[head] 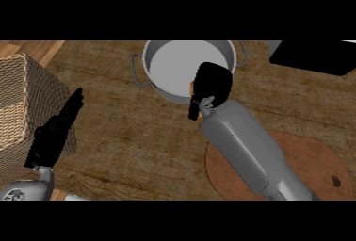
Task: Pick the croissant from the cutting board and place it in the pot
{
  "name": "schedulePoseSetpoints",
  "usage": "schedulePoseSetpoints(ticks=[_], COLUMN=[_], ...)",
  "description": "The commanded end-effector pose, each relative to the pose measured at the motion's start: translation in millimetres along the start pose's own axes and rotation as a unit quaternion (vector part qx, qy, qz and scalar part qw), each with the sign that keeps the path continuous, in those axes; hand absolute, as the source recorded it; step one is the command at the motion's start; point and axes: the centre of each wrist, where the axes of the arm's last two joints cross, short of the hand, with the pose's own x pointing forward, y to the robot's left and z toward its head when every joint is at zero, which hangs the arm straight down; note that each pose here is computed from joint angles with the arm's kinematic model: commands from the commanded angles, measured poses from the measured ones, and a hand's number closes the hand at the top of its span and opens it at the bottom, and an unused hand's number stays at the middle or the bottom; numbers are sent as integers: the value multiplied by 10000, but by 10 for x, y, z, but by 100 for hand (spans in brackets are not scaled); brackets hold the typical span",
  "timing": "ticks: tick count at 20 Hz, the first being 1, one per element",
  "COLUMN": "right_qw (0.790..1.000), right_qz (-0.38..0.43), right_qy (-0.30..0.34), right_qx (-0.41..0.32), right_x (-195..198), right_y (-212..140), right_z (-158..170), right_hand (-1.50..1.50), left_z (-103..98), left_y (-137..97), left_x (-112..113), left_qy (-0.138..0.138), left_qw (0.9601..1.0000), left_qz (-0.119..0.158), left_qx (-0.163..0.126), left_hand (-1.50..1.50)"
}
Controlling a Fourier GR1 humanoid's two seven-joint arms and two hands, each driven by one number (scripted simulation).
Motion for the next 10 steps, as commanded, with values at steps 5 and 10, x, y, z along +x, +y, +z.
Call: schedulePoseSetpoints(ticks=[5, 10], right_qw=[9704, 9507], right_qz=[173, -323], right_qy=[768, 903], right_qx=[-2283, -2948], right_x=[642, 810], right_y=[-513, -773], right_z=[238, 299], right_hand=[150, 150], left_z=[-89, -127], left_y=[-30, -34], left_x=[39, 43], left_qy=[4, 56], left_qw=[9999, 10000], left_qz=[-106, -53], left_qx=[-102, -63], left_hand=[0, 0])
